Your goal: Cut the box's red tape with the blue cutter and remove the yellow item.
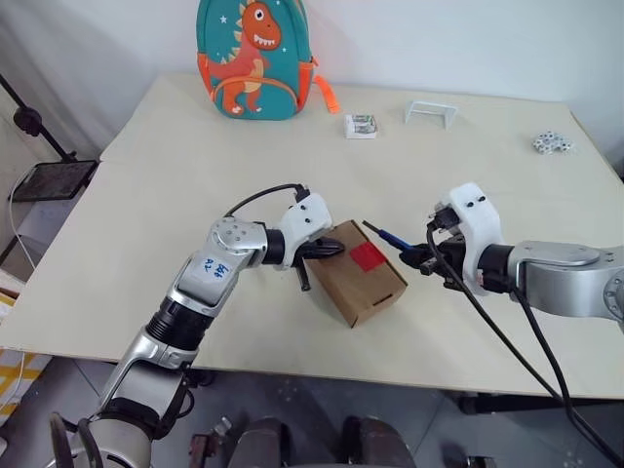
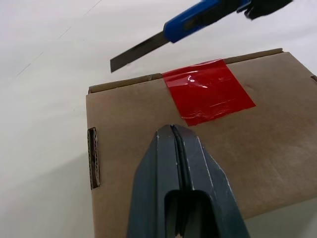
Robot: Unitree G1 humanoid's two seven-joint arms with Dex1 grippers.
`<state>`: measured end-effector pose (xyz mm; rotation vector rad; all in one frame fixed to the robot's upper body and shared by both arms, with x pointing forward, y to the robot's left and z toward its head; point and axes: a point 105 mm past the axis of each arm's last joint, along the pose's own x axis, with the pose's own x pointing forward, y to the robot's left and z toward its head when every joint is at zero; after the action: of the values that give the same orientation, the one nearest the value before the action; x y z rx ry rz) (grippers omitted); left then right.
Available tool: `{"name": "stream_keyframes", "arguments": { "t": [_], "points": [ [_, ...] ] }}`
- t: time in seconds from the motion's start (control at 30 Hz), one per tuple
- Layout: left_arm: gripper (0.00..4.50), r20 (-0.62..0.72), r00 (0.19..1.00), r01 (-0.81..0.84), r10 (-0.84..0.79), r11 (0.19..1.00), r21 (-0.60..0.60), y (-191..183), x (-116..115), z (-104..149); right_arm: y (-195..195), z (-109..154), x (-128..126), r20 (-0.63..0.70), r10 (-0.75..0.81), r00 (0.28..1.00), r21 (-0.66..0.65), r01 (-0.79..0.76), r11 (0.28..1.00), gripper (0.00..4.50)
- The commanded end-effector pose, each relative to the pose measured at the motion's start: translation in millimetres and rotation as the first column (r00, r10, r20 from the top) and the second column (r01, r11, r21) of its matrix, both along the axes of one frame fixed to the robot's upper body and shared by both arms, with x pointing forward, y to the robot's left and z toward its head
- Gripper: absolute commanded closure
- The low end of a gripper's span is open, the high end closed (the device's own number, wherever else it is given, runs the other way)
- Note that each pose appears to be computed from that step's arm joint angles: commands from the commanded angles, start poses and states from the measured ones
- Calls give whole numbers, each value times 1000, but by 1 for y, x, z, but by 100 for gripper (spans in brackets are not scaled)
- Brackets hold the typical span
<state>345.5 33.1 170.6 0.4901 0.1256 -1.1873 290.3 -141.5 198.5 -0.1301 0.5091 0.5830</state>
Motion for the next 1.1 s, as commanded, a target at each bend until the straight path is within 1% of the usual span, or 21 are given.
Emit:
{"name": "stream_keyframes", "arguments": {
  "t": [0.03,0.37,0.57,0.83,1.1],
  "points": [
    [450,-26,1000,9,-8,1000,22,1,-6,-11,2,7,-1,30,17,999,-2,-17,1000,443],
    [450,-32,999,2,-1,1000,31,4,-6,-13,4,6,-3,25,44,999,-7,-44,999,443],
    [450,-38,999,-3,4,999,36,6,-7,-15,-1,15,4,71,14,997,-9,-13,1000,443],
    [450,-45,999,-4,6,999,38,6,-8,-16,6,19,3,85,41,996,9,-42,999,443],
    [450,-46,999,-2,4,999,45,7,-9,-16,7,9,-1,45,60,997,-12,-59,998,443]
  ]
}}
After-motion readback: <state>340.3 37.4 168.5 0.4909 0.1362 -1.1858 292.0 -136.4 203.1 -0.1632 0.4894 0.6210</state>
